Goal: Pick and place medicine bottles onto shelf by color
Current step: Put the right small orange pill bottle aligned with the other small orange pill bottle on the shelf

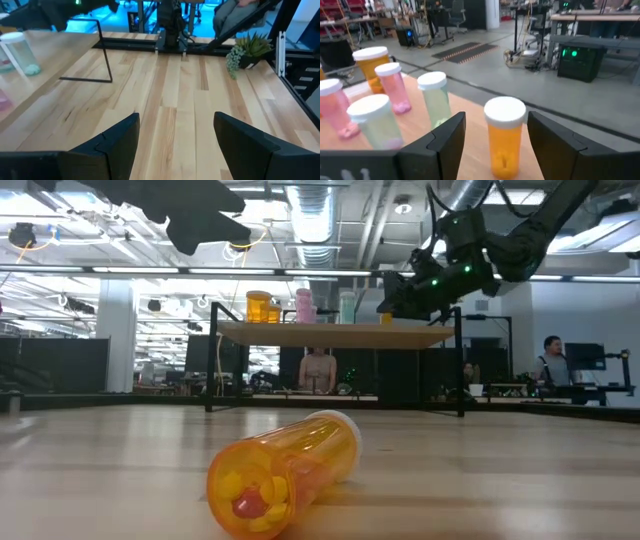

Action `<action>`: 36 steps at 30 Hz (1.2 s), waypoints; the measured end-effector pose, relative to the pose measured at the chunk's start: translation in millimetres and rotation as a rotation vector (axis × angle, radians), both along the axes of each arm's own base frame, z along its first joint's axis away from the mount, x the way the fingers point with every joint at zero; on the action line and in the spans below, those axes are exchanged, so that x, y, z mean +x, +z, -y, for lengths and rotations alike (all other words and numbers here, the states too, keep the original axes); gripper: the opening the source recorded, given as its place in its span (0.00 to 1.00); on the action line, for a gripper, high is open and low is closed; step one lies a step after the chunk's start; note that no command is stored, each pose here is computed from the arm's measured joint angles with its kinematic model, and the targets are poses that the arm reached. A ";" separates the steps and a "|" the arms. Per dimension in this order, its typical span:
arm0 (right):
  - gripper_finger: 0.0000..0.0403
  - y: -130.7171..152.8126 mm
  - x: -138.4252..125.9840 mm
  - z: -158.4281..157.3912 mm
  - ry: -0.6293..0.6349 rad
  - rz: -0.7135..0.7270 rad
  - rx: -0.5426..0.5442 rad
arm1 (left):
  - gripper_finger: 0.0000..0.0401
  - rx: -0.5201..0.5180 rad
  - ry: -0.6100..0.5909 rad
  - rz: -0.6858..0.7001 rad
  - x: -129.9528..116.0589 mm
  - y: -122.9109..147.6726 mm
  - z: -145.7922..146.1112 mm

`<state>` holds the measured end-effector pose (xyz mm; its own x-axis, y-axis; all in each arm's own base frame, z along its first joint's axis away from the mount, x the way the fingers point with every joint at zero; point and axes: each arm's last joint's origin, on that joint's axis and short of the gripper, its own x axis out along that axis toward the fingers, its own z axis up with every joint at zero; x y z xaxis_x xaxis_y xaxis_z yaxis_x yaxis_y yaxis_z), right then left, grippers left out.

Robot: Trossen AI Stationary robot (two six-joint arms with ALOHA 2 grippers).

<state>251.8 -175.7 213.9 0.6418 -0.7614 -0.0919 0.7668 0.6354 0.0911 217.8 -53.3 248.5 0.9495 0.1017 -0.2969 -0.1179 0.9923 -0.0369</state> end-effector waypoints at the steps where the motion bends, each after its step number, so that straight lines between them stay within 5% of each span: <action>1: 0.59 2.6 -1.8 -1.2 0.000 -0.005 0.003 | 0.61 0.001 0.000 -0.004 0.0 -0.4 0.0; 10: 0.59 24.8 -23.4 -21.1 0.017 -0.114 0.075 | 0.61 0.000 -0.001 -0.005 0.0 -0.6 0.0; 18: 0.58 49.3 -34.3 -70.4 0.165 -0.147 0.097 | 0.61 -0.005 0.000 -0.003 0.0 -0.4 0.1; 30: 0.58 45.5 -6.9 -205.7 0.931 -0.151 0.153 | 0.61 -0.066 -0.086 0.009 0.7 1.2 3.1; 36: 0.58 17.8 15.1 -279.9 1.202 -0.124 0.007 | 0.61 -0.071 -0.095 0.012 0.4 1.5 4.8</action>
<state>266.8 104.1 231.7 0.9263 0.3161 -0.2049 -0.3094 0.9487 0.0651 218.2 -58.1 250.0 0.9575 -0.0101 -0.2882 -0.0221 0.9939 -0.1082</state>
